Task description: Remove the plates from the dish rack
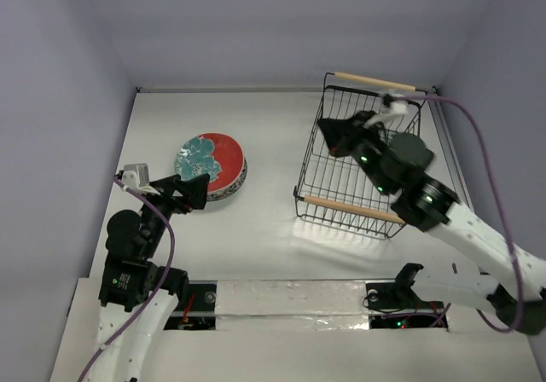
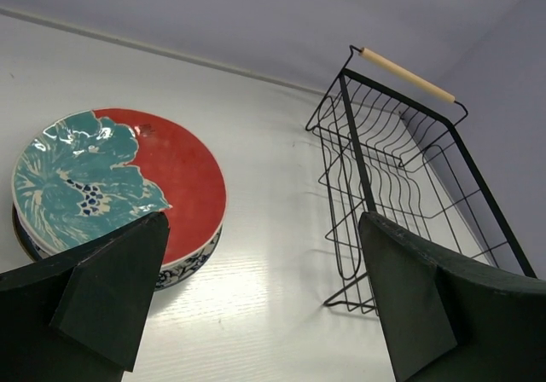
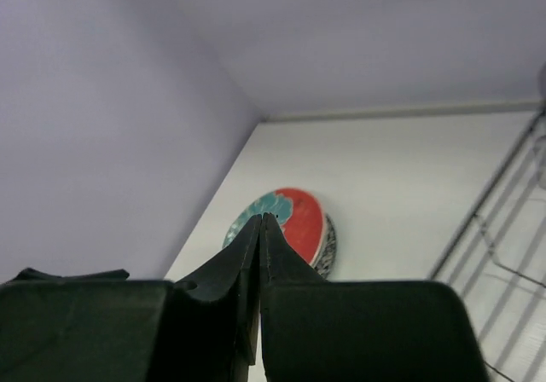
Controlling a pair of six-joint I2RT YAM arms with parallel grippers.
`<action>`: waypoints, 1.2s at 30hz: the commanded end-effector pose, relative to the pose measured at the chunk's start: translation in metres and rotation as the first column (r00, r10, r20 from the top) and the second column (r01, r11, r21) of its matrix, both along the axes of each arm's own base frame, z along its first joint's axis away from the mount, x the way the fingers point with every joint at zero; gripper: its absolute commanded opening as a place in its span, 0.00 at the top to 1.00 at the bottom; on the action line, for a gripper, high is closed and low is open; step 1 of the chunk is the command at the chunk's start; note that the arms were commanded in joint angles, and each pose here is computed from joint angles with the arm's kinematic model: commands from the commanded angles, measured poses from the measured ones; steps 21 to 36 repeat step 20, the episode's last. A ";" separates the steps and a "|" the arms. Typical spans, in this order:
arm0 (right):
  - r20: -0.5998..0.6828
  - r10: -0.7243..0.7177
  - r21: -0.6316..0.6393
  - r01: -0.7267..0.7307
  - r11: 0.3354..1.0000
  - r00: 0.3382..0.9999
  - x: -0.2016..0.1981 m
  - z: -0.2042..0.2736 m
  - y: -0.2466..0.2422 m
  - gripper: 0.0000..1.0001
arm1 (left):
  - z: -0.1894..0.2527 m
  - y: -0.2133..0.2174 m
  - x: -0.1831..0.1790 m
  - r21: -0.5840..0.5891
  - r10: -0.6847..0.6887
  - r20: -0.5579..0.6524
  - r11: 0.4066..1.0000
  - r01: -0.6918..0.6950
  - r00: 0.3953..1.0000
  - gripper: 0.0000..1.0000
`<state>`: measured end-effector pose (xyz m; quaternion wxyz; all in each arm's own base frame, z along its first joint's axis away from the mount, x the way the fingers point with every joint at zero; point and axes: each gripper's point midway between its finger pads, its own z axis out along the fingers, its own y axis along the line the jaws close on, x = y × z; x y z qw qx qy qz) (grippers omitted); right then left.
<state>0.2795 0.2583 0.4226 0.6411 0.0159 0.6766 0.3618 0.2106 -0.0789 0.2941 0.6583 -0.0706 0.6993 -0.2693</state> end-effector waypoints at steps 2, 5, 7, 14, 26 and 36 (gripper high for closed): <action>0.100 -0.221 0.066 0.215 0.974 0.970 -0.043 0.026 -0.107 0.69 | 0.037 -0.001 -0.007 0.001 -0.019 0.109 1.000 0.019 0.994 0.06; 0.103 -0.326 0.139 0.311 0.940 0.940 -0.071 0.024 -0.165 0.30 | 0.057 0.002 -0.011 0.000 -0.009 0.149 1.000 0.009 0.989 0.05; 0.076 -0.383 0.166 0.367 0.915 0.921 -0.077 0.014 -0.186 0.19 | 0.080 0.003 -0.019 -0.007 -0.011 0.201 1.000 0.013 0.980 0.05; 0.066 -0.410 0.267 0.380 0.886 0.910 -0.100 0.010 -0.219 0.17 | 0.145 0.007 -0.044 -0.018 -0.010 0.327 1.000 0.017 0.945 0.05; 0.086 -0.396 0.280 0.360 0.890 0.914 -0.102 0.016 -0.217 0.18 | 0.149 0.006 -0.046 -0.011 -0.019 0.339 1.000 0.024 0.941 0.04; 0.086 -0.396 0.280 0.360 0.890 0.914 -0.102 0.016 -0.217 0.18 | 0.149 0.006 -0.046 -0.011 -0.019 0.339 1.000 0.024 0.941 0.04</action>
